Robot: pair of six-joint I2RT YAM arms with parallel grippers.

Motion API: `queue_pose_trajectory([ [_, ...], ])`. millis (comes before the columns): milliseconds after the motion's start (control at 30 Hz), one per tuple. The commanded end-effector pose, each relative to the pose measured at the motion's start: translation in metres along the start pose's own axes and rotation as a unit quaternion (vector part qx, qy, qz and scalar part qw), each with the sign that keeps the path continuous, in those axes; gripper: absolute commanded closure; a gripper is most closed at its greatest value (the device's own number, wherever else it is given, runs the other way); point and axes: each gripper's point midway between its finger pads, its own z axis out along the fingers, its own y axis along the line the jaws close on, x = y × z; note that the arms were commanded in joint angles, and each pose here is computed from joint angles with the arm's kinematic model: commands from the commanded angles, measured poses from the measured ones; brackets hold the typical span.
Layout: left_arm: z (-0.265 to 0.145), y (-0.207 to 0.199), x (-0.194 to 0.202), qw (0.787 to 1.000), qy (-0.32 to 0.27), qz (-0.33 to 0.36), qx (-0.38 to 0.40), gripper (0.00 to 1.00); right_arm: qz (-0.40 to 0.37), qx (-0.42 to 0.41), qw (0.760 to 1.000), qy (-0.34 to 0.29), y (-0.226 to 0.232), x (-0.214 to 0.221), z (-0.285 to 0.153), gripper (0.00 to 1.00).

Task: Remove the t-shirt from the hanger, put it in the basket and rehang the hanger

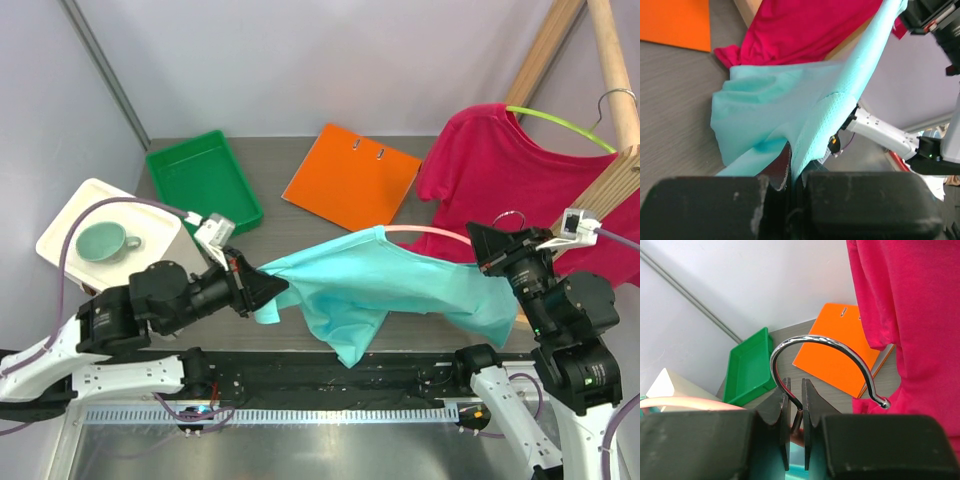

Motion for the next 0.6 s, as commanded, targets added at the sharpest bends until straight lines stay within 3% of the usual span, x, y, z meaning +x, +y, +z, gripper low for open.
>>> queue_pose_trajectory([
  [0,-0.020,0.008,-0.029,0.998,-0.065,-0.021,-0.014,1.00,0.011,0.036,0.997,-0.066,-0.010,-0.027,-0.005,0.99],
  [233,-0.050,0.022,-0.042,0.993,-0.111,-0.041,-0.012,1.00,0.025,0.088,0.992,-0.089,-0.031,-0.029,-0.011,0.99],
  [567,-0.081,0.054,-0.030,0.989,-0.125,-0.072,-0.034,1.00,0.071,0.118,0.980,-0.140,-0.040,-0.046,-0.026,0.99],
])
